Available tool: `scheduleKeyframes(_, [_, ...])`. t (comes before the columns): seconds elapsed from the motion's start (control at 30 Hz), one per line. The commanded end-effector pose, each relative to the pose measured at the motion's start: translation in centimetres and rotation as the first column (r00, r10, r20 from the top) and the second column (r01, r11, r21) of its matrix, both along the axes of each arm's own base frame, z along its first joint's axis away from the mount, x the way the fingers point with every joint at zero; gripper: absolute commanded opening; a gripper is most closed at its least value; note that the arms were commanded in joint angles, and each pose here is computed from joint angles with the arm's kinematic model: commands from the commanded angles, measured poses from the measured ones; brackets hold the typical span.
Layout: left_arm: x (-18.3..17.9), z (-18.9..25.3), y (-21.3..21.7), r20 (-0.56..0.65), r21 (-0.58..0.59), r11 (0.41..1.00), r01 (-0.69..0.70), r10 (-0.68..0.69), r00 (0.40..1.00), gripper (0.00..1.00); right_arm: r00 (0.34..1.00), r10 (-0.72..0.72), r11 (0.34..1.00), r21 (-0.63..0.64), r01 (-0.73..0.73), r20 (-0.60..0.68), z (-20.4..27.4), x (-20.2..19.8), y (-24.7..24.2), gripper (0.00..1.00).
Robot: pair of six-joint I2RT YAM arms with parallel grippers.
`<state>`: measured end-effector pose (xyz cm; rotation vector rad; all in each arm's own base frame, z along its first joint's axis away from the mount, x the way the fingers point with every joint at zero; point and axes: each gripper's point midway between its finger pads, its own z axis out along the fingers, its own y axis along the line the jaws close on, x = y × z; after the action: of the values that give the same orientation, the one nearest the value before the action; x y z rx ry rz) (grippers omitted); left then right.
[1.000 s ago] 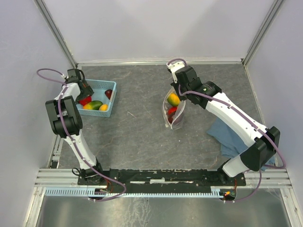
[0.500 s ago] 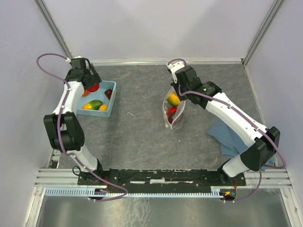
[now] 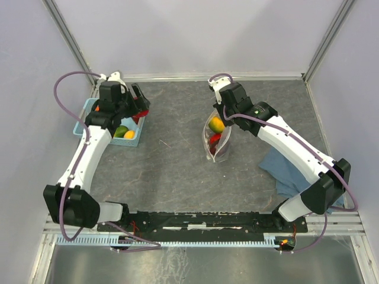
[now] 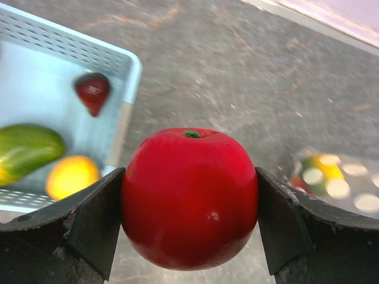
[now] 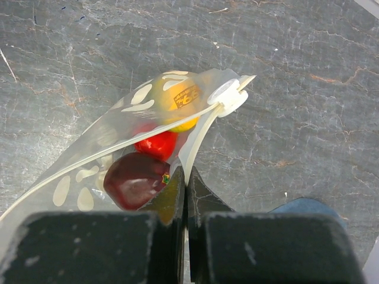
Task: Place the food in the zip-top bag and seal the zipper
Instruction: Place the fake fruit in the zipper food storage bag.
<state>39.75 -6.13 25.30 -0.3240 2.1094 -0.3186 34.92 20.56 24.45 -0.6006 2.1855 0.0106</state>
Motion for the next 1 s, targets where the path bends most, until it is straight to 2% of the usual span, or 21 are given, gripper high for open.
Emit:
scheduleKeyframes(0.0, [-2.0, 3.3, -4.9, 0.118, -0.143, 0.981, 0.132, -0.115, 0.986, 0.42, 0.998, 0.000, 0.997, 0.078, -0.005, 0.070, 3.0, 0.1, 0.3, 0.01])
scheduleKeyframes(0.13, [-4.1, 4.3, -8.2, 0.165, -0.183, 0.957, 0.227, -0.197, 0.966, 0.41, 0.998, 0.009, 0.996, 0.092, -0.015, 0.065, 3.5, -0.2, 0.5, 0.01])
scheduleKeyframes(0.33, [-7.7, 6.3, -14.3, 0.252, -0.224, 0.889, 0.399, -0.342, 0.905, 0.40, 1.000, 0.004, 0.995, 0.104, -0.005, 0.009, 3.5, -0.9, 0.7, 0.01])
scheduleKeyframes(0.7, [-11.9, 10.4, -20.9, 0.428, -0.290, 0.752, 0.592, -0.451, 0.783, 0.39, 0.999, -0.018, 0.995, 0.101, 0.023, -0.050, 3.5, -1.0, 0.9, 0.01])
scheduleKeyframes(0.97, [-14.6, 11.1, -24.7, 0.499, -0.290, 0.666, 0.687, -0.507, 0.703, 0.38, 0.994, -0.012, 0.996, 0.090, 0.021, -0.106, 2.8, -1.1, 1.4, 0.01])
